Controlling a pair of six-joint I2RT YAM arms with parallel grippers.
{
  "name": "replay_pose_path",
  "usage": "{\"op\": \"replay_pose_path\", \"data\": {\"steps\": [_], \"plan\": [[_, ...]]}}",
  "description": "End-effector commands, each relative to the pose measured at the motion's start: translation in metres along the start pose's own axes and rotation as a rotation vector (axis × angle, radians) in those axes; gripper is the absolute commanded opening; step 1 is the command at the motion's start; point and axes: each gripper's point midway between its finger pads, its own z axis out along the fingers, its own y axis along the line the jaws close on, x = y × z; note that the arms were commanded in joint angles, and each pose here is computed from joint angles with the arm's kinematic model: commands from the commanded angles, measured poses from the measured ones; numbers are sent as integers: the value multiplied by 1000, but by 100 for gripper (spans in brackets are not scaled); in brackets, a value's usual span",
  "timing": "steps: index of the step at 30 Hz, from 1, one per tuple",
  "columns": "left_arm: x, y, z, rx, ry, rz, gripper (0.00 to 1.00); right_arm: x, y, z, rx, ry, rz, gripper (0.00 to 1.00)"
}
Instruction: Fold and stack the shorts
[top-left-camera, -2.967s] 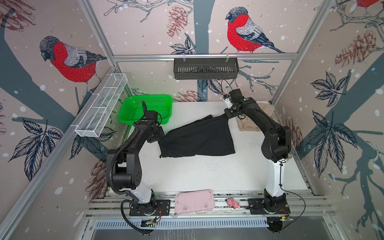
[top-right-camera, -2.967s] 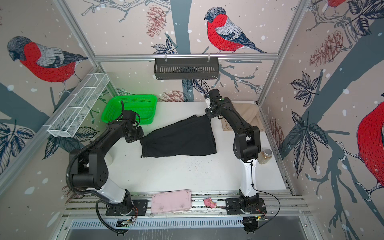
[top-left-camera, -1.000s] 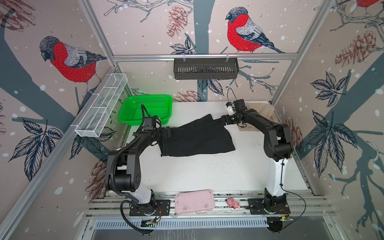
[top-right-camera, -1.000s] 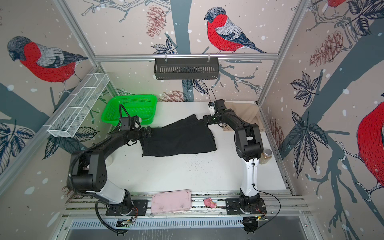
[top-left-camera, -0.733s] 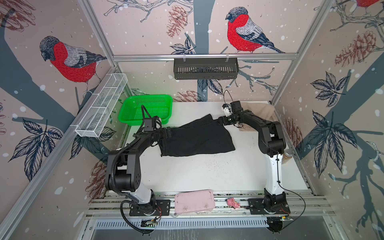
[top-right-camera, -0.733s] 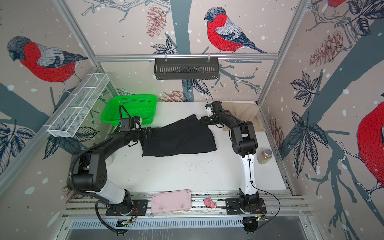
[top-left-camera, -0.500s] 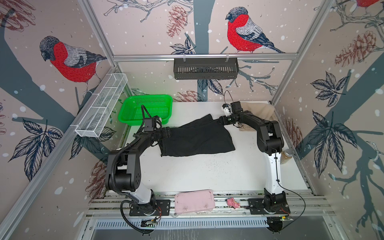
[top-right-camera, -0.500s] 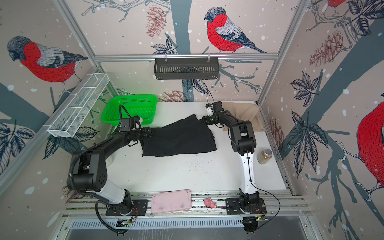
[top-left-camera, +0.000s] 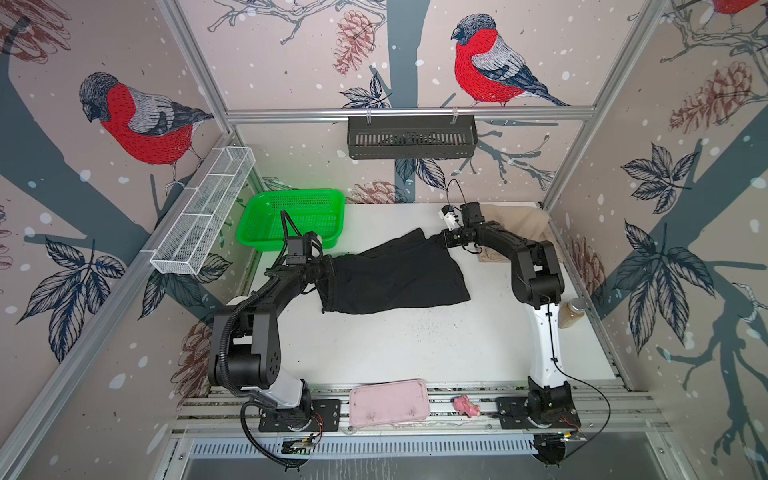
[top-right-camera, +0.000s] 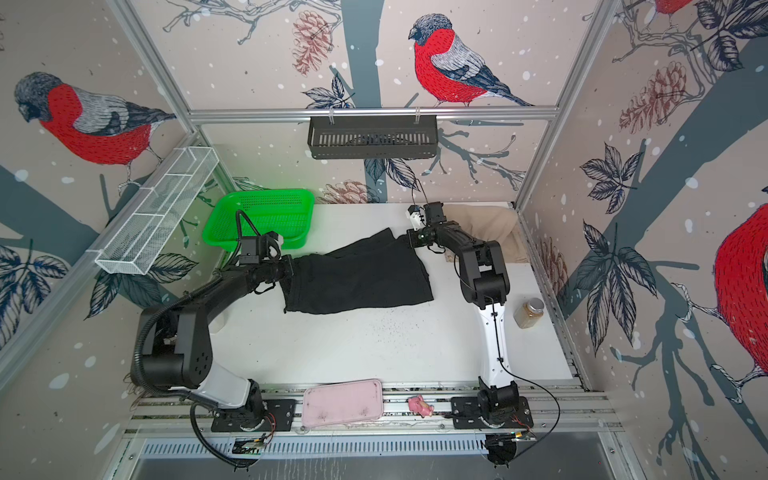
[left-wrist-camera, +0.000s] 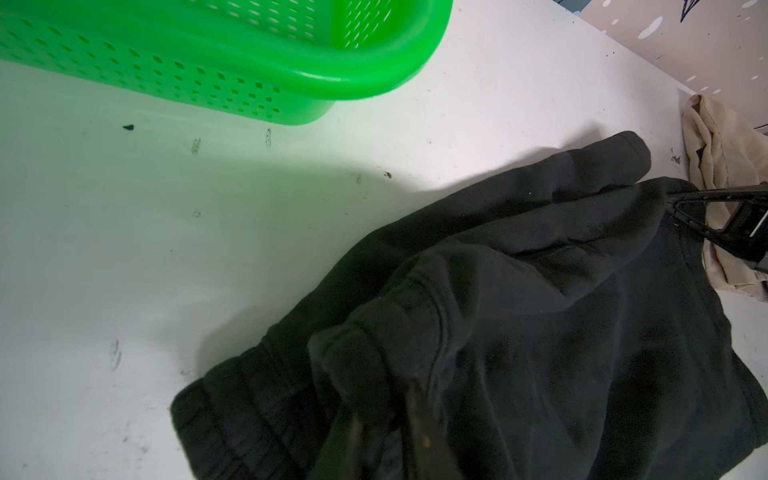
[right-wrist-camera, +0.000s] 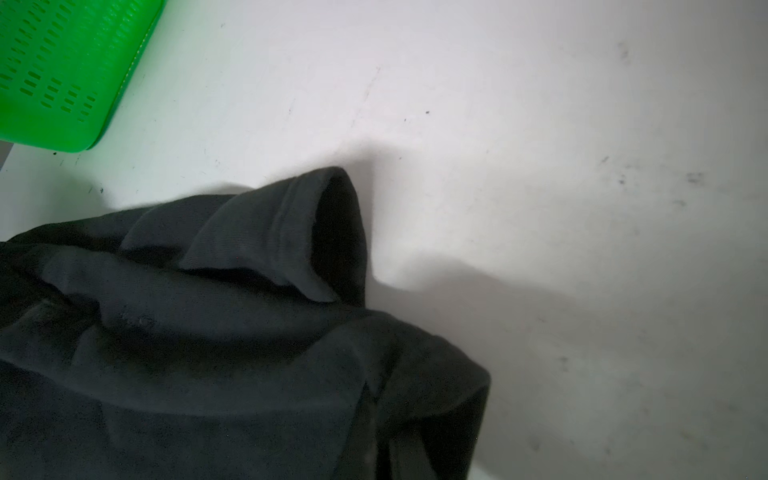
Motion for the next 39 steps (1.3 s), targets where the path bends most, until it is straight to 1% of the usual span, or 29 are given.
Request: {"op": "replay_pose_path", "data": {"steps": [1,2,5,10,13,17,22,29,32,35,39], "plan": [[-6,-3,-5,2,-17,3,1,-16,9,-13,34,-28,-36,3],[-6,-3,-6,-3,-14,0,0,-18,11,-17,47,-25,-45,3],[-5,1,-15,-43,-4,-25,0,-22,22,-30,88,-24,-73,2],[3,-4,-36,-37,-28,-34,0,-29,42,-62,149,-59,-102,2],[3,3,-43,-76,-66,-40,0,-27,45,-71,166,-69,-91,1],[-4,-2,-51,-76,-72,-49,0,-29,52,-79,167,-75,-98,1],[1,9,-71,-176,-42,-128,0,-37,70,-97,195,-93,-132,1],[29,-1,-97,-140,-5,-221,0,-50,96,-122,238,-101,-183,1],[43,5,-104,-164,-8,-236,0,-56,101,-124,251,-108,-199,1],[52,17,-99,-199,-34,-240,0,-61,98,-113,240,-119,-207,1],[43,28,-90,-234,-56,-232,0,-71,88,-88,224,-93,-201,1]]}}
